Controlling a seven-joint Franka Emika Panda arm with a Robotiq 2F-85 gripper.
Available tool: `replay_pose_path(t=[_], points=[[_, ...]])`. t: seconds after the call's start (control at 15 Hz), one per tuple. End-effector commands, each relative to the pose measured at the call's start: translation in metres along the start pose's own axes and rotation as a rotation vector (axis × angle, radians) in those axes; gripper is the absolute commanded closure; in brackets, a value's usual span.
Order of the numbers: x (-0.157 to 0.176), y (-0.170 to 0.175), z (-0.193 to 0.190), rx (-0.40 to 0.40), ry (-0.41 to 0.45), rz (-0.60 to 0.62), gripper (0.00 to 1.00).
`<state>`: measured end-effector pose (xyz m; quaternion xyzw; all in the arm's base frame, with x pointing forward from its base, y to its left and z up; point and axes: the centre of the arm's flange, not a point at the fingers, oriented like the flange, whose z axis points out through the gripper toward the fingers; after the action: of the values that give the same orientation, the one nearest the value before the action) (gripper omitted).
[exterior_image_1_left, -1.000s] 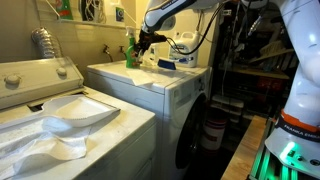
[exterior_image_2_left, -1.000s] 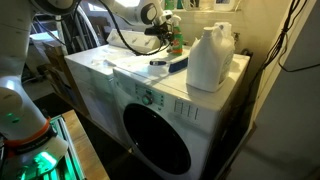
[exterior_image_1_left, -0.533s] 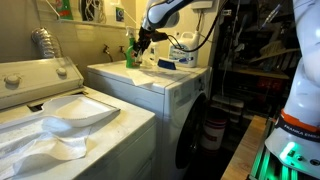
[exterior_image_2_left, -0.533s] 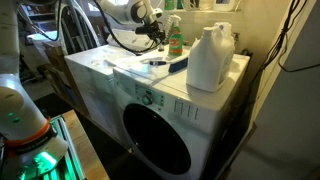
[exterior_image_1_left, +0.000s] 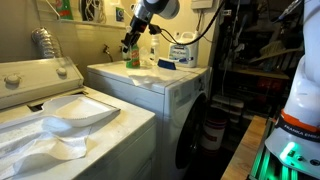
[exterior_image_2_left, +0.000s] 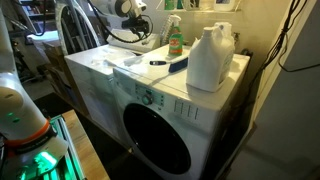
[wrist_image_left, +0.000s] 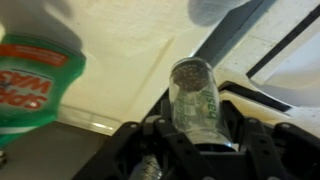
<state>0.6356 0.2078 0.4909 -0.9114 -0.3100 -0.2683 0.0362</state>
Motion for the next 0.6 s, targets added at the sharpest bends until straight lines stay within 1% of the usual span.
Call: replay_pose_path(t=[0.0,0.33,0.53], points=[[0.009,-0.03,0.008,0.154,-0.019,-0.13,0.73],[0.023,-0.091,0.039,0.366,-0.079,-0.308,0.73],[0.028,-0.116,0.051,0.482,-0.11,-0.428,0.73]])
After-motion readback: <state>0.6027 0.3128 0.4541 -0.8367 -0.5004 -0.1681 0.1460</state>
